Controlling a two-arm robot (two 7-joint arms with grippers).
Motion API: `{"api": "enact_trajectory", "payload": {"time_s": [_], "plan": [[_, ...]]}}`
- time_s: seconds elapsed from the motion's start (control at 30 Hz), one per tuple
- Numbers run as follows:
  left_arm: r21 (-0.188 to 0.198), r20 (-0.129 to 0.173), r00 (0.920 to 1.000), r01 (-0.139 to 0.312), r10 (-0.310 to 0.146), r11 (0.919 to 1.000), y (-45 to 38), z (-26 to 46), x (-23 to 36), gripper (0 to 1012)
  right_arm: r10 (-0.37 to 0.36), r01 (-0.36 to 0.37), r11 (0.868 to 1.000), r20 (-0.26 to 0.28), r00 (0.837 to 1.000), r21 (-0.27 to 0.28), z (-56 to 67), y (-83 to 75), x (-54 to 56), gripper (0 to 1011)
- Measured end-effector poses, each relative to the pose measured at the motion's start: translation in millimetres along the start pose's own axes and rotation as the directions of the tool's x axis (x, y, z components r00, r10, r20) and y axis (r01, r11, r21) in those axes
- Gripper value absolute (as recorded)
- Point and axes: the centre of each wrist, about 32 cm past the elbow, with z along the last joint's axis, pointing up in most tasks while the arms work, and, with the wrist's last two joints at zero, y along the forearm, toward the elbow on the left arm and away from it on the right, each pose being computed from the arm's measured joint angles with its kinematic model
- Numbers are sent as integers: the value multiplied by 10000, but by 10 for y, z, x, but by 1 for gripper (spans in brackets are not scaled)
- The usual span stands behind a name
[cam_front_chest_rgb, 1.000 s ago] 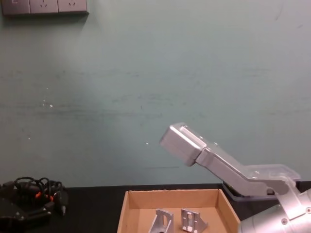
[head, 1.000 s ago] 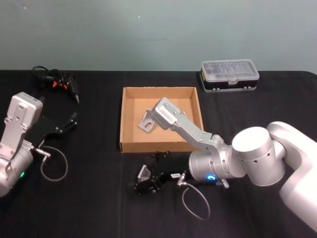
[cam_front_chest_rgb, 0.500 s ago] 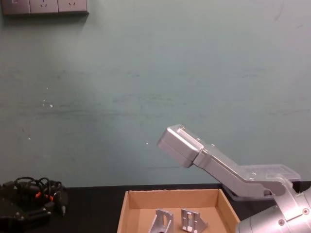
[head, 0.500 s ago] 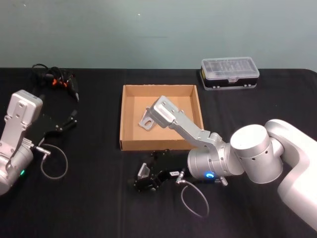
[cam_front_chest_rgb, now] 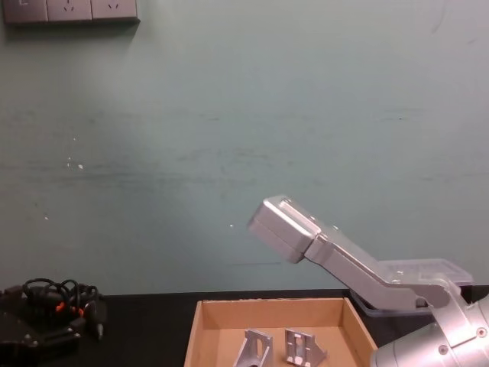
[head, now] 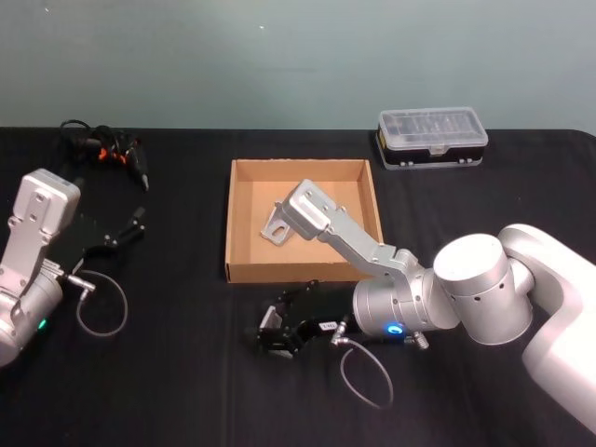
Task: Use one hand to pick up the angle iron from the table and place it into the box.
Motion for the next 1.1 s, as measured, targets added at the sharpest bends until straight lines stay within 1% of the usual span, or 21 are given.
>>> {"api": "enact_trajectory", "payload": {"time_s": [0.03, 0.07, 0.13, 0.5, 0.63, 0.8, 0.93, 0.97, 1.0, 1.1], "plan": [[-1, 1, 10000, -1, 1, 10000, 0, 0, 0, 1011, 0, 0, 10000, -1, 10000, 0, 0, 0, 0, 508], [0, 0, 10000, -1, 1, 10000, 0, 0, 0, 1011, 1, -1, 10000, -2, 10000, 0, 0, 0, 0, 461], [0, 0, 10000, 0, 0, 10000, 0, 0, 0, 1011, 1, -1, 10000, -6, 10000, -1, -1, -1, 0, 452], [0, 0, 10000, 0, 0, 10000, 0, 0, 0, 1011, -2, 2, 10000, -9, 10000, -5, -2, -2, -1, 453], [0, 0, 10000, -1, 1, 10000, 0, 0, 0, 1011, -80, 80, 9997, -7, 10000, 231, 28, -76, -4, 453], [1, 1, 10000, 0, 0, 10000, 0, 0, 0, 1011, -92, 90, 9971, 27, 10000, 755, 137, -181, -4, 452], [0, 0, 10000, 0, 0, 10000, 0, 0, 0, 1011, -216, 212, 9936, 23, 9998, 1106, 227, -247, 53, 452], [-1, 0, 10000, -1, 1, 10000, 0, 0, 0, 1011, -317, 314, 9919, 2, 9995, 1232, 261, -267, 92, 452], [0, 1, 10000, 0, 0, 10000, 0, 0, 0, 1011, -317, 314, 9919, 2, 9995, 1232, 261, -267, 92, 452], [-1, 0, 10000, 0, 0, 10000, 0, 0, 0, 1011, -622, 637, 9879, -151, 9979, 1416, 315, -288, 208, 453]]}}
